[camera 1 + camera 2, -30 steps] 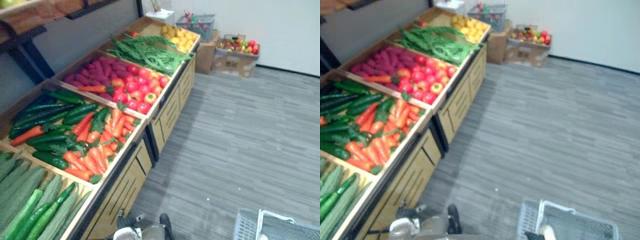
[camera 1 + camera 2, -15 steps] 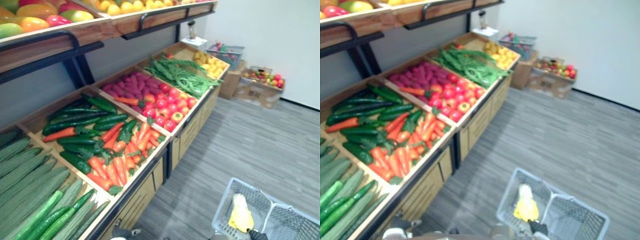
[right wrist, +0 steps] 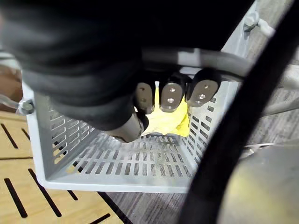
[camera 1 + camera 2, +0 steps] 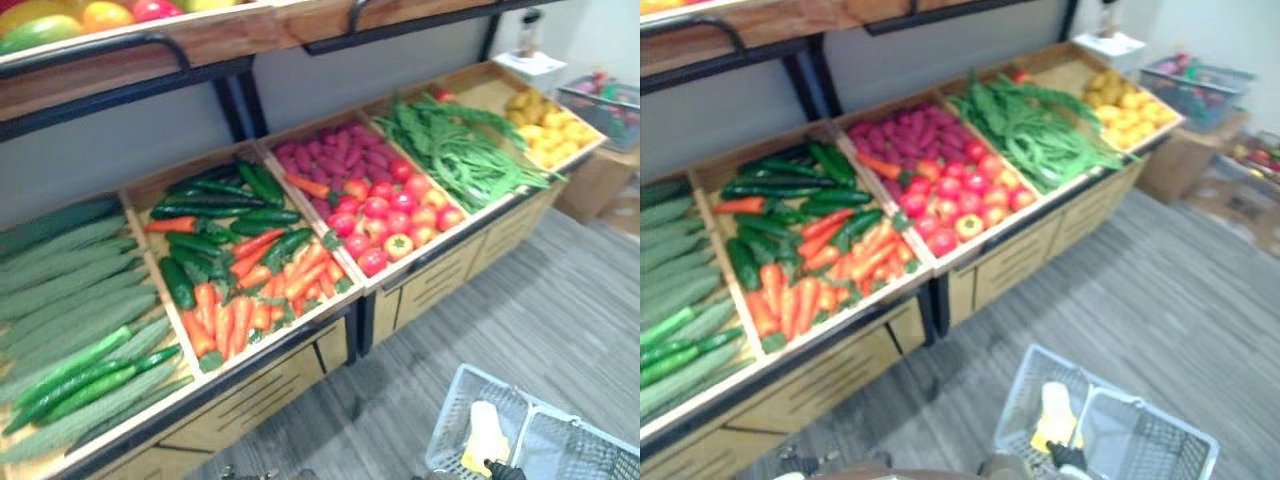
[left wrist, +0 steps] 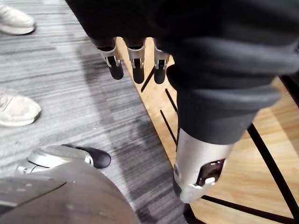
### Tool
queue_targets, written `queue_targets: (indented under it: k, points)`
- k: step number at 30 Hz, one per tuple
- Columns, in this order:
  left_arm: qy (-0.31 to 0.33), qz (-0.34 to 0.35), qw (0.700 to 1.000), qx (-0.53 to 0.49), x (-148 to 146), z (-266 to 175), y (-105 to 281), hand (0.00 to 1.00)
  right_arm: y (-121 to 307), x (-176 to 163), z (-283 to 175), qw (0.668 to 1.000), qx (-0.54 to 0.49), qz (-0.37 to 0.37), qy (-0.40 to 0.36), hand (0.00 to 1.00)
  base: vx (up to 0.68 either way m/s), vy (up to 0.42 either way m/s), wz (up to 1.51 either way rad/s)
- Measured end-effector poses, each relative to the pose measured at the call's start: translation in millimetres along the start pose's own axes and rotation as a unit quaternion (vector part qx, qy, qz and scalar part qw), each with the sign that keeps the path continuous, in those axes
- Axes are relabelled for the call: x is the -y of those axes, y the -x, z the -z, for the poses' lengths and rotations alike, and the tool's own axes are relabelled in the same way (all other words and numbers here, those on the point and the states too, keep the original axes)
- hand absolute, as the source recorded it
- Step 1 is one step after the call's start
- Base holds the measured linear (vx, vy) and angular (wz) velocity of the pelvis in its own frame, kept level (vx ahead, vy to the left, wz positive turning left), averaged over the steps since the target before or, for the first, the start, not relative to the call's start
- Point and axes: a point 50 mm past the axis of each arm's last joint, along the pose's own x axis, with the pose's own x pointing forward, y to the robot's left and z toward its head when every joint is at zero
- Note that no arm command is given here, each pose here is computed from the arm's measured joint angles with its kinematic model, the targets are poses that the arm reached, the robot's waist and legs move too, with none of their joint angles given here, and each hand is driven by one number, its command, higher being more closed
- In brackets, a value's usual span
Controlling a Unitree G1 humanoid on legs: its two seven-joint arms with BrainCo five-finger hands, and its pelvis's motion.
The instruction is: Pick vegetable in the basket
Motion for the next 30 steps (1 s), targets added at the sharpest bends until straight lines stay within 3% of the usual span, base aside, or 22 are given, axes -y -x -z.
queue_targets:
  k: [5,10,18,30]
  points:
    - [0.010,-0.001,1.000,0.002,0.0,0.5,1.0,0.00,-0.2,0.2,-1.2,1.000,0.002,0.000,0.003,1.00,0.11,-0.061,0.90]
    - [-0.040,0.013,0.999,0.023,2.0,-6.6,-0.4,0.00,-2.1,6.2,-5.0,1.000,0.005,0.014,-0.014,1.00,0.00,0.045,0.56]
    - [-0.112,0.031,0.993,0.017,-2.3,3.5,-1.4,0.00,-5.3,-3.6,-13.5,1.000,0.006,-0.001,-0.007,1.00,-0.10,0.074,-0.09]
    - [-0.152,0.028,0.987,0.053,-4.8,-5.6,-1.3,0.00,-3.3,-12.5,-5.0,0.999,-0.006,-0.030,0.041,1.00,0.02,0.050,-0.07]
